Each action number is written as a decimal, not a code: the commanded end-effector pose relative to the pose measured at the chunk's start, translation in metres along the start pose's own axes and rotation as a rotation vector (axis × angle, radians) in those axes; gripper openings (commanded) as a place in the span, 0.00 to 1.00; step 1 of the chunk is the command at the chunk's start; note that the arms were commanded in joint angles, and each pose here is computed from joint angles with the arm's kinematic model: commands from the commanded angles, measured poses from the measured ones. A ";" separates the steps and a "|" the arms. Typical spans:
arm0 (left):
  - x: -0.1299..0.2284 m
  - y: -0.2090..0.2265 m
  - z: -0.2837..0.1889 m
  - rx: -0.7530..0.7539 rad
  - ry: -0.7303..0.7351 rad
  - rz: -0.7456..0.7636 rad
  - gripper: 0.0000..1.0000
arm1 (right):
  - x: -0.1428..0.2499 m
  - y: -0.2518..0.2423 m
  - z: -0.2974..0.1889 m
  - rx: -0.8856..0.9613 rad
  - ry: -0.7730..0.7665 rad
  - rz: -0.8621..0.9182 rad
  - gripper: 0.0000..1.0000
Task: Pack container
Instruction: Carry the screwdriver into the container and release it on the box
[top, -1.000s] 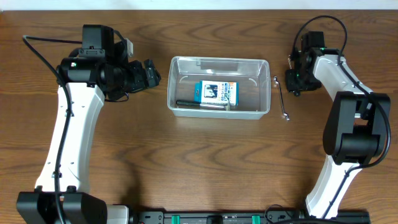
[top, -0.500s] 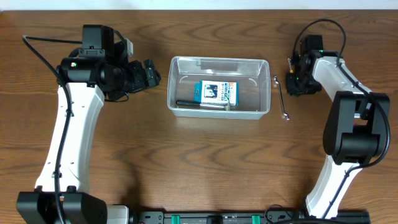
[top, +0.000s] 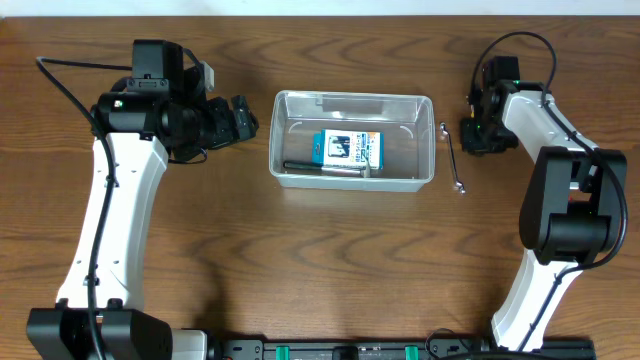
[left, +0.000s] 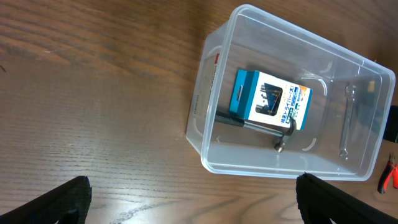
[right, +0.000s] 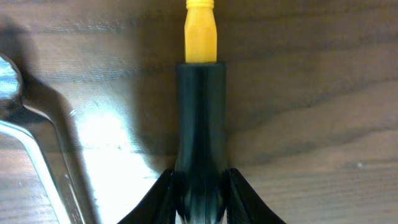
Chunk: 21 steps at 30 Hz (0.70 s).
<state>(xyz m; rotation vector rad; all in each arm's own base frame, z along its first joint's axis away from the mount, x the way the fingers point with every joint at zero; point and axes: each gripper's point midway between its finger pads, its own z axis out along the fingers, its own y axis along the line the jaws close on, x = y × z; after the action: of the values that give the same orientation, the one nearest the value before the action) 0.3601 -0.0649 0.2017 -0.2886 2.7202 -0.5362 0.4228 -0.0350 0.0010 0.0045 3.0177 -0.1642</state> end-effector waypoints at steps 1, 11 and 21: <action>0.000 0.000 -0.002 -0.007 -0.006 0.004 0.98 | -0.020 -0.005 -0.016 0.025 -0.040 0.001 0.01; 0.000 0.000 -0.002 -0.007 -0.006 0.004 0.98 | -0.101 0.004 -0.143 0.011 -0.283 -0.088 0.01; 0.000 0.000 -0.002 -0.007 -0.006 0.004 0.98 | -0.092 0.120 -0.248 -0.251 -0.455 -0.661 0.01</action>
<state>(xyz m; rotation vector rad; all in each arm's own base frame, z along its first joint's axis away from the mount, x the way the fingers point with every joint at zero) 0.3601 -0.0649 0.2017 -0.2886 2.7202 -0.5362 0.4987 0.0656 0.2250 -0.5926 2.5987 0.0026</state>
